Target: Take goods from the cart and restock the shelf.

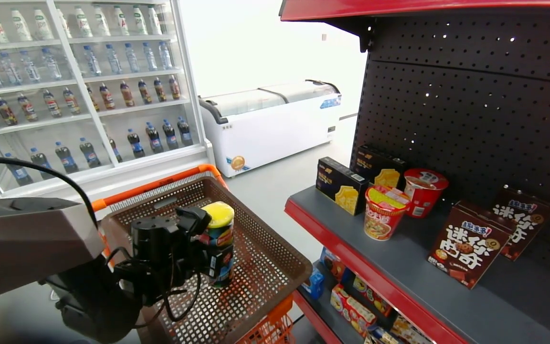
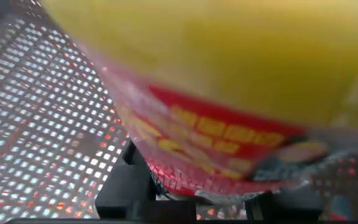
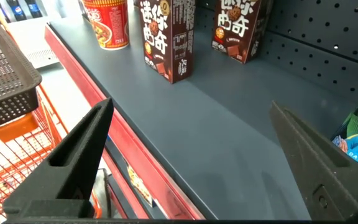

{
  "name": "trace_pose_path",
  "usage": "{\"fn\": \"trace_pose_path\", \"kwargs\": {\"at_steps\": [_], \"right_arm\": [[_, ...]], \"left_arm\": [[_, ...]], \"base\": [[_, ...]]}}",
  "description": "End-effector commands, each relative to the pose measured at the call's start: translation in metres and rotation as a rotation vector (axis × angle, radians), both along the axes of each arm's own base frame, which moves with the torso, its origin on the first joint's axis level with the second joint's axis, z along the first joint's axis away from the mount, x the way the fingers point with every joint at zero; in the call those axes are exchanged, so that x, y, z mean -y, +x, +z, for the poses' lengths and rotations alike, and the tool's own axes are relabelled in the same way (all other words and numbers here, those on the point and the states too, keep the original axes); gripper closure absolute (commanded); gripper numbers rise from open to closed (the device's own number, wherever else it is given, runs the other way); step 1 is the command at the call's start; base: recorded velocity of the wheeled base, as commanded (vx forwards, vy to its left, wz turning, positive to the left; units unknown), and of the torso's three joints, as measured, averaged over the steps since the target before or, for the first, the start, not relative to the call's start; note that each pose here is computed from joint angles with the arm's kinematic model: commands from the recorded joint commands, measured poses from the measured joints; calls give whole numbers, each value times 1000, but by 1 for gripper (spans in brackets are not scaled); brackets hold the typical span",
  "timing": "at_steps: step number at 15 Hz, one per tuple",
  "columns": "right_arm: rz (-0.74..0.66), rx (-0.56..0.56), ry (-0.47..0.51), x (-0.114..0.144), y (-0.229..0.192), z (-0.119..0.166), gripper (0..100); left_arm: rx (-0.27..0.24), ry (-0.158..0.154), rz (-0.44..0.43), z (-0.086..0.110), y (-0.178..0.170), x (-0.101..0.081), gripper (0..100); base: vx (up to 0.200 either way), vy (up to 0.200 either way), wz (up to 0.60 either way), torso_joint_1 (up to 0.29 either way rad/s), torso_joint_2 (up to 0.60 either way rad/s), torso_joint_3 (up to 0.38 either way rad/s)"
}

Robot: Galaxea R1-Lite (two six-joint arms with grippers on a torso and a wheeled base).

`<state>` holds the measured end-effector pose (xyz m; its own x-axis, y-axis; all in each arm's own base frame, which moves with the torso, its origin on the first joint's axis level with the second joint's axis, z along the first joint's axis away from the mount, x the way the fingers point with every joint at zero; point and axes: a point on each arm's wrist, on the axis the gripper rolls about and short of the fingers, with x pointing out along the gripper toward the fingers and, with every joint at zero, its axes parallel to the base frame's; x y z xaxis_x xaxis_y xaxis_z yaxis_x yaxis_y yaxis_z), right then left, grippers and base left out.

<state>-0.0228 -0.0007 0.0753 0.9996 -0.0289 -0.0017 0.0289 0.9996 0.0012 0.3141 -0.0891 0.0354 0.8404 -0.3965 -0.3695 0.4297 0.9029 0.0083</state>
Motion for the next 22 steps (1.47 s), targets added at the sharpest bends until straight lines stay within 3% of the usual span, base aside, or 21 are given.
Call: {"fn": "trace_pose_path", "kwargs": {"at_steps": [1, 2, 4, 6, 7, 8, 9, 10, 11, 12, 15, 18, 22], "right_arm": [[0, 0, 0, 0, 0, 0, 0], [0, 0, 0, 0, 0, 0, 0], [0, 0, 0, 0, 0, 0, 0], [0, 0, 0, 0, 0, 0, 0], [0, 0, 0, 0, 0, 0, 0], [0, 0, 0, 0, 0, 0, 0], [0, 0, 0, 0, 0, 0, 0], [0, 0, 0, 0, 0, 0, 0], [0, 0, 0, 0, 0, 0, 0], [0, 0, 0, 0, 0, 0, 0], [0, 0, 0, 0, 0, 0, 0], [6, -1, -1, 0, 0, 0, 0], [7, -1, -1, 0, 0, 0, 0]], "left_arm": [[114, -9, 99, 75, -35, -28, 100], [133, -7, 121, 107, -55, -35, 100], [143, -15, 148, 143, -93, -50, 100], [121, -28, 147, 158, -127, -56, 100], [121, -28, 147, 158, -127, -56, 100], [122, -54, 161, 171, -185, -66, 100], [141, -57, 167, 175, -213, -71, 100], [167, -59, 188, 176, -245, -76, 100], [176, -63, 188, 175, -255, -78, 100], [197, -70, 192, 165, -283, -82, 100], [270, -81, 189, 136, -314, -87, 100], [288, -68, 263, 128, -319, -89, 100], [284, -65, 271, 127, -319, -89, 100]], "base": [[0, 0, 0, 0, 0, 0], [0, 0, 0, 0, 0, 0], [0, 0, 0, 0, 0, 0], [0, 0, 0, 0, 0, 0], [0, 0, 0, 0, 0, 0], [0, 0, 0, 0, 0, 0], [0, 0, 0, 0, 0, 0], [0, 0, 0, 0, 0, 0], [0, 0, 0, 0, 0, 0], [0, 0, 0, 0, 0, 0], [0, 0, 0, 0, 0, 0], [0, 0, 0, 0, 0, 0], [0, 0, -300, 0, 1, 1]]}}
